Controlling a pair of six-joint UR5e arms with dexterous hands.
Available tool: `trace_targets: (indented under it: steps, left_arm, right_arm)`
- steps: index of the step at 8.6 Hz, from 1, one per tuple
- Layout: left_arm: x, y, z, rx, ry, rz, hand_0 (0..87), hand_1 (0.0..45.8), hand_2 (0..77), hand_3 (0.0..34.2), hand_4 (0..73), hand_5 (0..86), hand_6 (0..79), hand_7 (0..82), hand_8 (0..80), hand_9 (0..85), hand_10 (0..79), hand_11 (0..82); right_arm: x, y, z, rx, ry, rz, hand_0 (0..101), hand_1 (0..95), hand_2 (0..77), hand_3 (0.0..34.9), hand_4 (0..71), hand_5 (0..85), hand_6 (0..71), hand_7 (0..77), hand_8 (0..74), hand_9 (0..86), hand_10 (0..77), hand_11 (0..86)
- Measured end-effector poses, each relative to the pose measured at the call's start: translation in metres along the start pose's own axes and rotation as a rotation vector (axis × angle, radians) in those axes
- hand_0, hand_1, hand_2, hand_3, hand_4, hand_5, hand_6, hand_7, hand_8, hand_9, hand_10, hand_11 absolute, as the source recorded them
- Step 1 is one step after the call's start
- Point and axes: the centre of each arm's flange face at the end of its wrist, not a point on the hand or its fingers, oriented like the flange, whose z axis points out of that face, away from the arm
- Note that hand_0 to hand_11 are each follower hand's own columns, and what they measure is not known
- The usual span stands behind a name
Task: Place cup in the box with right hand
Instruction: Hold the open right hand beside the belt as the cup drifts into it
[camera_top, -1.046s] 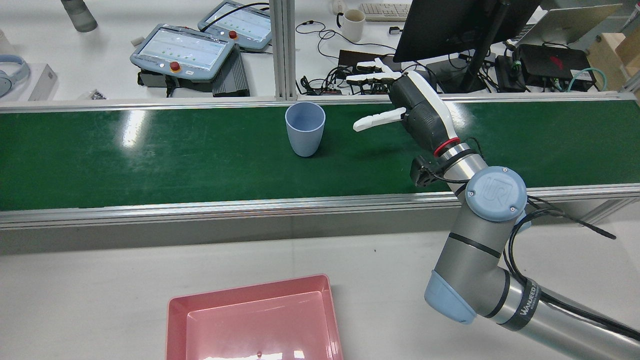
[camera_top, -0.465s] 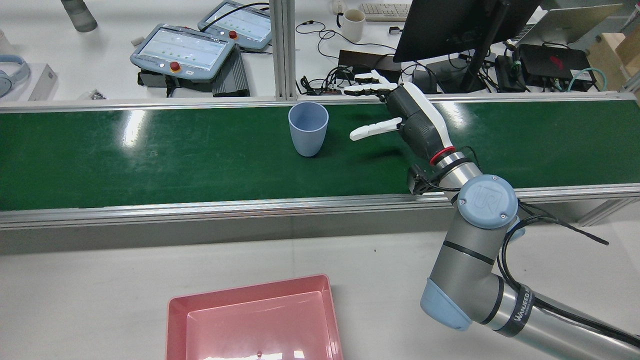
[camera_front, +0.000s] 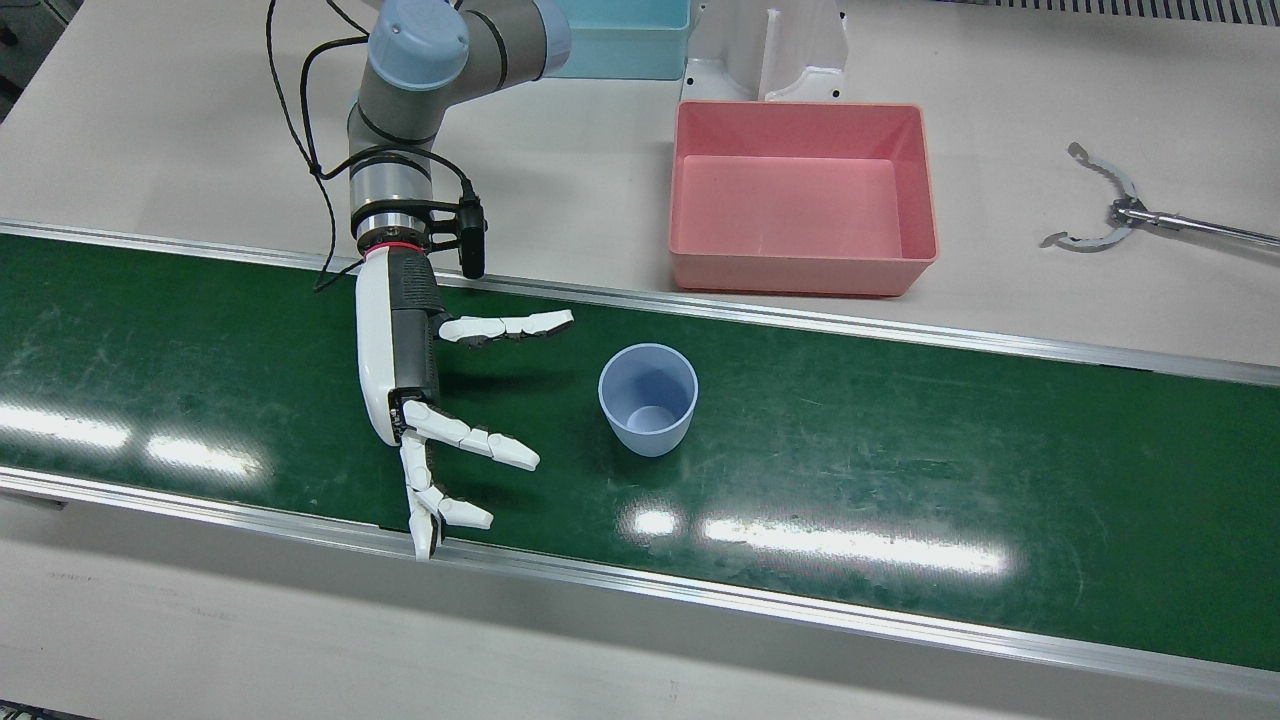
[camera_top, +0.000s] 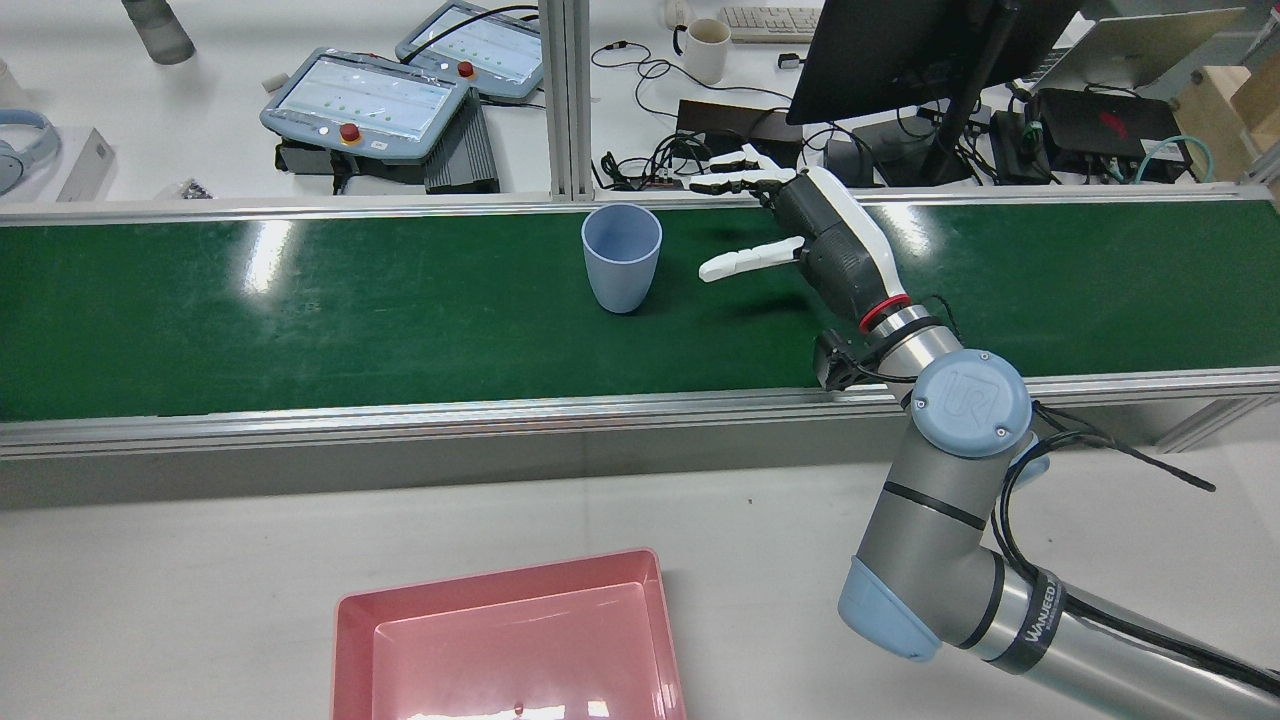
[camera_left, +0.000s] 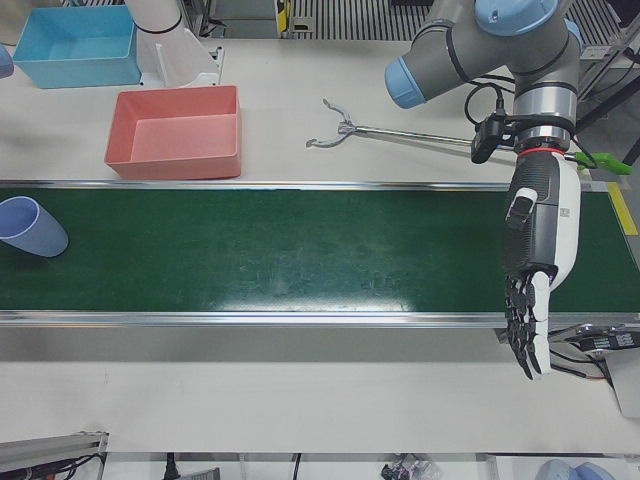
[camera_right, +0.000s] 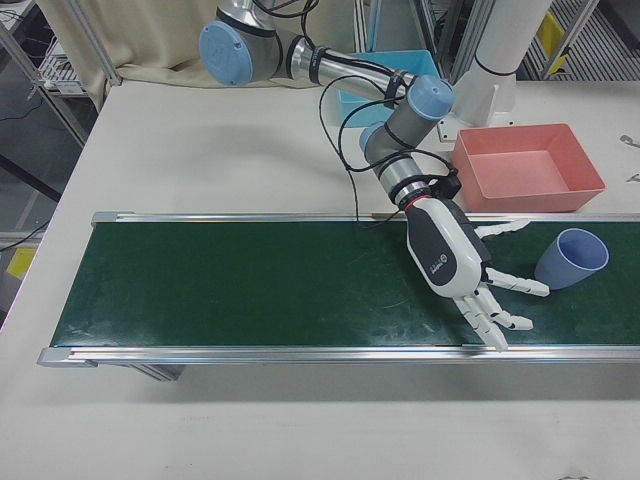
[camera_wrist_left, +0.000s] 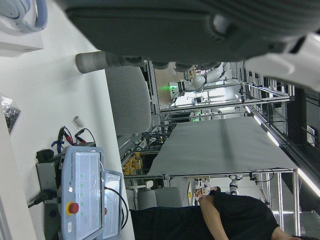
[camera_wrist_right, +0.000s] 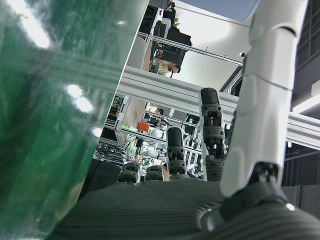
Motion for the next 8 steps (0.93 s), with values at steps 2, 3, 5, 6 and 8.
trace_targets:
  steps: [2,3,5,6,8]
  left_arm:
    - [0.0,0.0,0.0,0.0,0.0,0.0,0.0,0.5,0.5,0.0,0.0,0.0,0.0,0.0,0.0,0.0,0.0,0.0]
    - [0.0001,0.0,0.0,0.0,0.001,0.0,0.0,0.5,0.5,0.0,0.0,0.0,0.0,0.0,0.0,0.0,0.0,0.0]
    - [0.0,0.0,0.0,0.0,0.0,0.0,0.0,0.5,0.5,0.0,0.0,0.0,0.0,0.0,0.0,0.0,0.0,0.0]
    - [0.0001,0.0,0.0,0.0,0.0,0.0,0.0,0.5,0.5,0.0,0.0,0.0,0.0,0.0,0.0,0.5,0.0,0.0]
    - [0.0,0.0,0.0,0.0,0.0,0.0,0.0,0.5,0.5,0.0,0.0,0.0,0.0,0.0,0.0,0.0,0.0,0.0]
  right_arm:
    - [0.0006,0.0001,-0.0005,0.002,0.002,-0.001,58,20.7,0.5,0.0,31.1,6.5,8.2,33.8,1.1,5.4,3.8,8.2]
    - [0.0015,0.0004,-0.0009,0.002,0.004,-0.001,58,18.5,7.6,0.0,31.1,6.5,9.3,34.4,1.1,5.4,3.8,8.2]
    - [0.0044,0.0008,-0.002,0.003,0.008,-0.001,58,21.3,6.0,0.0,31.1,6.5,9.3,34.4,1.1,5.4,3.8,8.2]
    - [0.0053,0.001,-0.0024,0.003,0.01,0.0,58,20.7,4.9,0.0,31.1,6.5,9.3,34.4,1.1,5.4,3.8,8.2]
    - [0.007,0.0018,-0.0031,0.003,0.013,0.0,58,19.1,4.9,0.0,30.5,6.5,9.3,33.8,1.1,6.0,3.8,8.2]
